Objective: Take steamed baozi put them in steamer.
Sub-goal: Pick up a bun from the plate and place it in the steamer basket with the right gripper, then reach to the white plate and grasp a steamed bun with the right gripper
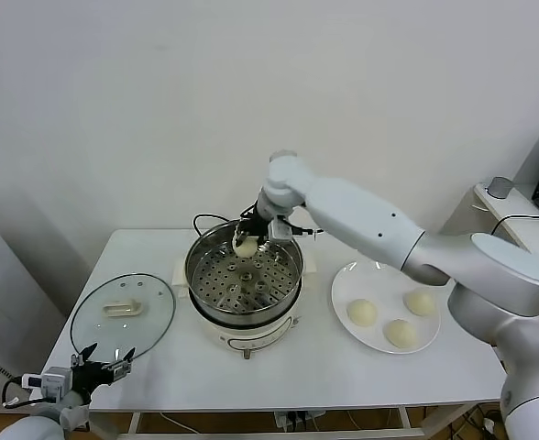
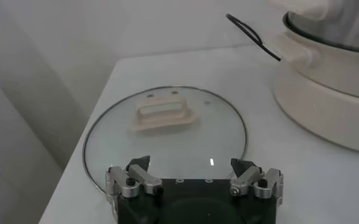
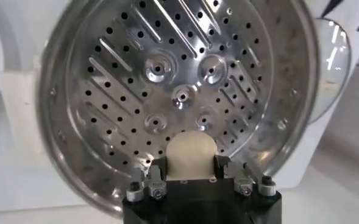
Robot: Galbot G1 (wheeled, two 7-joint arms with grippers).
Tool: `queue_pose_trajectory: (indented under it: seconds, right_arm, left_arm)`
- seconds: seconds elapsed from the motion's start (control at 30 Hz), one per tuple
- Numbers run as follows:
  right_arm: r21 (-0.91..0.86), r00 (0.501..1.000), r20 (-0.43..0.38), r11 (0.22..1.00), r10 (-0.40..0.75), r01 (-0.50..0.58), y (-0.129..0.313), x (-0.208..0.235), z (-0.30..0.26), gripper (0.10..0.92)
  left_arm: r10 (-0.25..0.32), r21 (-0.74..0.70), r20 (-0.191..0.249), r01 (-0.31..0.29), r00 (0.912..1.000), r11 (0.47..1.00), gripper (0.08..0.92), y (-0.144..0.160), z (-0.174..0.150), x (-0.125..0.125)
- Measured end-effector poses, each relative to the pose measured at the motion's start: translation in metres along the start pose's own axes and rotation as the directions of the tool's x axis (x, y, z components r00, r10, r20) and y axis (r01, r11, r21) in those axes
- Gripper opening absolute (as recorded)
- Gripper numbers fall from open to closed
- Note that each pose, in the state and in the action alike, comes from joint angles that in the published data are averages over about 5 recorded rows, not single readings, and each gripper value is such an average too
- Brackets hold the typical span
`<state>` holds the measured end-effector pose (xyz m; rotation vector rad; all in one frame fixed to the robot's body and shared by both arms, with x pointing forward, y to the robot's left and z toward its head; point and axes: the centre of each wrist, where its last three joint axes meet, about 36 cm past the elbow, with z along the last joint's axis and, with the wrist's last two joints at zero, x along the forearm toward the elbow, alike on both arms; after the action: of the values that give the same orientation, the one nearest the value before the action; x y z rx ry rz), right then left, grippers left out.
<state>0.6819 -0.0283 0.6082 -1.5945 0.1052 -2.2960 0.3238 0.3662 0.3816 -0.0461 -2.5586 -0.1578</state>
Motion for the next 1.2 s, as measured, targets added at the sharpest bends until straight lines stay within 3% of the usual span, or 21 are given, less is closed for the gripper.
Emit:
queue_pose_trajectory:
  seconds: [0.27,0.7,1.2]
  right_arm:
    - [-0.006,1.0,-0.008,1.0,-0.011,0.011,0.0,-0.019,-0.004,0.503]
    - [-0.02,1.0,-0.014,1.0,0.003,-0.004,-0.001,-0.023,-0.002,0.81]
    - [-0.168,1.0,0.002,0.986,0.012,-0.012,0.032,0.058,0.05,0.823]
  left_arm:
    - [-0.002,0.0,0.004,0.002,1.0,1.0,0.823,0.001,-0.001,-0.001]
    - [-0.005,0.001,0.006,0.005,1.0,1.0,0.823,0.002,-0.001,-0.002]
    - [-0.001,0.002,0.017,0.001,0.9999,1.0,0.823,-0.001,-0.005,0.0]
